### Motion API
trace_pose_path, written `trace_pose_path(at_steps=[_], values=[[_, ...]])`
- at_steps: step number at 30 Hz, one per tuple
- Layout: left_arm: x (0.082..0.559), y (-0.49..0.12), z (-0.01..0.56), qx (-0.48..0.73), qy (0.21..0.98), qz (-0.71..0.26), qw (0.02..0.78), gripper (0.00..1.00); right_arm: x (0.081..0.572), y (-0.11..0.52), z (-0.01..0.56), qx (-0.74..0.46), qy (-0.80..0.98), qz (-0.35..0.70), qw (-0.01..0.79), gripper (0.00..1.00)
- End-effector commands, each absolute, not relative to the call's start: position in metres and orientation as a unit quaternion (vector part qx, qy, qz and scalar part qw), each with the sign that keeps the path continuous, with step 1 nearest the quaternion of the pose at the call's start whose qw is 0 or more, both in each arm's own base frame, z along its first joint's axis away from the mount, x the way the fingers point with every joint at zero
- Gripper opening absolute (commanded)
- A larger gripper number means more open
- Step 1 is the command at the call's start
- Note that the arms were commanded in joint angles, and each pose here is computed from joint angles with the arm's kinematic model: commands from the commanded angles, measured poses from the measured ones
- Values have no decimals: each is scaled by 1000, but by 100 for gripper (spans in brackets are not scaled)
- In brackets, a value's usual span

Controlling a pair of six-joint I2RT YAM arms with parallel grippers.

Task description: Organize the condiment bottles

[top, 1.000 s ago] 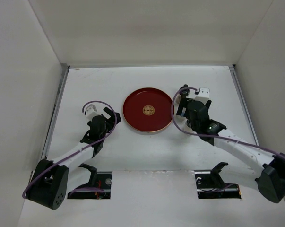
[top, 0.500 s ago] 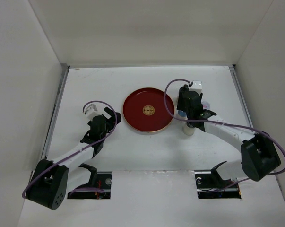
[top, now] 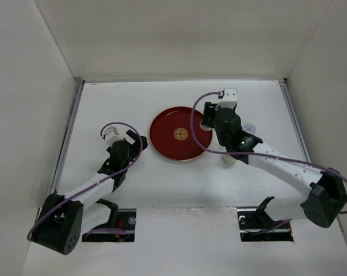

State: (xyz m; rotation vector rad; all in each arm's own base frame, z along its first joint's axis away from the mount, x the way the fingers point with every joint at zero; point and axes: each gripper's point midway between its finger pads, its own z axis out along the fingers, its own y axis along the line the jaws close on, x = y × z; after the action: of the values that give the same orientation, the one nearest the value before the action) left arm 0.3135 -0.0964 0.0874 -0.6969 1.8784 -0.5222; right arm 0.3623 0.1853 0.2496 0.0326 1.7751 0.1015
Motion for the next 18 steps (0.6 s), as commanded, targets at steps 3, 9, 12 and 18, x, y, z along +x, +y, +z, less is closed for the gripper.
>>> trace_pose_path(at_steps=[3,9,12,18], values=[[322,-97,102,-288,762,-232,531,100,393,263,301,5,733,133,667,54],[322,-95,100,-291,763,-229,529,100,432,348,277,-43,748,153,645,54],[322,-91,102,-295,760,-225,535,100,446,384,259,-65,755,149,635,54],[321,-87,105,-299,755,-228,538,100,456,412,214,-73,778,139,609,65]])
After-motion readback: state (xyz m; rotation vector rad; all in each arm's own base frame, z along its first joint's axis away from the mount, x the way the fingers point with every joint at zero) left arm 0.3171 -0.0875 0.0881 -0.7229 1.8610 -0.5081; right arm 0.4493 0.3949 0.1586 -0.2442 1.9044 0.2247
